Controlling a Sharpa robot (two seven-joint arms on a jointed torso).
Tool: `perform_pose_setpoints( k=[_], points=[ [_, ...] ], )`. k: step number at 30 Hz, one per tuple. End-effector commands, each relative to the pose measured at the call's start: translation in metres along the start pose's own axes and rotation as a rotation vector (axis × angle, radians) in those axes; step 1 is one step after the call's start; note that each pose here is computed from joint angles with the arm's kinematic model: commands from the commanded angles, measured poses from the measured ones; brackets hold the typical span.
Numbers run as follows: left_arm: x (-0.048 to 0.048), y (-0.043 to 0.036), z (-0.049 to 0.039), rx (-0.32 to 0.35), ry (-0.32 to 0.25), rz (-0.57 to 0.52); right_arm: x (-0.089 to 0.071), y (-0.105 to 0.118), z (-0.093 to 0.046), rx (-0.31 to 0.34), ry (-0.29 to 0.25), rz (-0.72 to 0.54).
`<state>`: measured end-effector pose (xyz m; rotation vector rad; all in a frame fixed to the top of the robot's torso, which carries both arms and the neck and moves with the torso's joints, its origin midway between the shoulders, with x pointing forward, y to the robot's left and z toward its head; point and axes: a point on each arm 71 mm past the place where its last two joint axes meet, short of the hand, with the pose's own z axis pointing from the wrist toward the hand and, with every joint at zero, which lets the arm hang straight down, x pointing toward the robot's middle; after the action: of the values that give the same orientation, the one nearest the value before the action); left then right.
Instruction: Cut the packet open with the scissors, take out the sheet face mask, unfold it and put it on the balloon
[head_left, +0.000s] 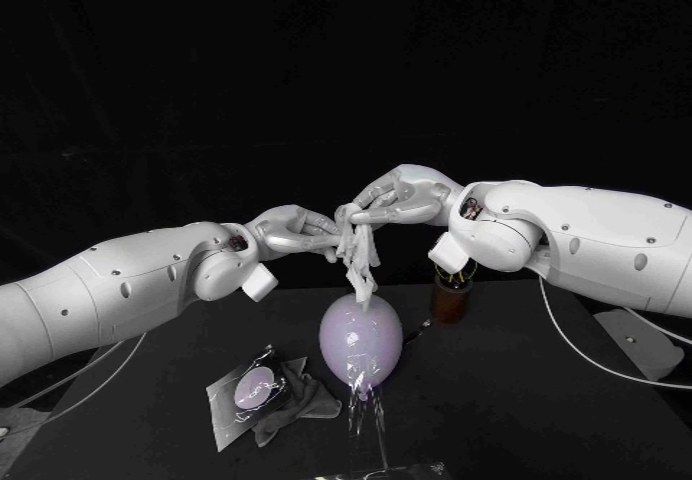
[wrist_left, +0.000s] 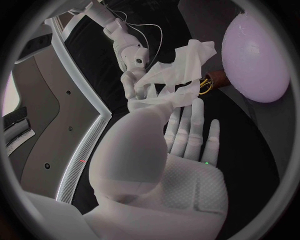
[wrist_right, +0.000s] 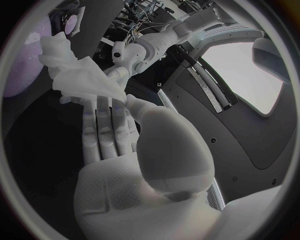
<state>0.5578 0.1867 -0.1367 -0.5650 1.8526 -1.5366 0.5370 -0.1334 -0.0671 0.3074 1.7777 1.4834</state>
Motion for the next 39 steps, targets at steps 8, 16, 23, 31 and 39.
perform_pose_setpoints(
  k=[8,16,23,31,39],
  points=[
    [-0.0020,-0.0011,0.0008,0.010,-0.023,0.004,0.0009,0.0022,-0.0002,-0.015,0.006,0.000],
    [-0.0007,-0.0008,0.0015,0.003,-0.019,0.021,0.0013,0.0025,0.0002,-0.016,0.006,0.000],
    [0.0017,-0.0017,0.0023,0.009,-0.012,0.036,0.0018,0.0027,0.0006,-0.017,0.008,0.000],
    [0.0043,-0.0033,0.0036,0.024,-0.005,0.042,0.0034,0.0033,0.0012,-0.017,0.014,0.002],
    [0.0072,-0.0053,0.0051,0.045,0.009,0.039,0.0046,0.0037,0.0013,-0.018,0.017,0.003]
  ],
)
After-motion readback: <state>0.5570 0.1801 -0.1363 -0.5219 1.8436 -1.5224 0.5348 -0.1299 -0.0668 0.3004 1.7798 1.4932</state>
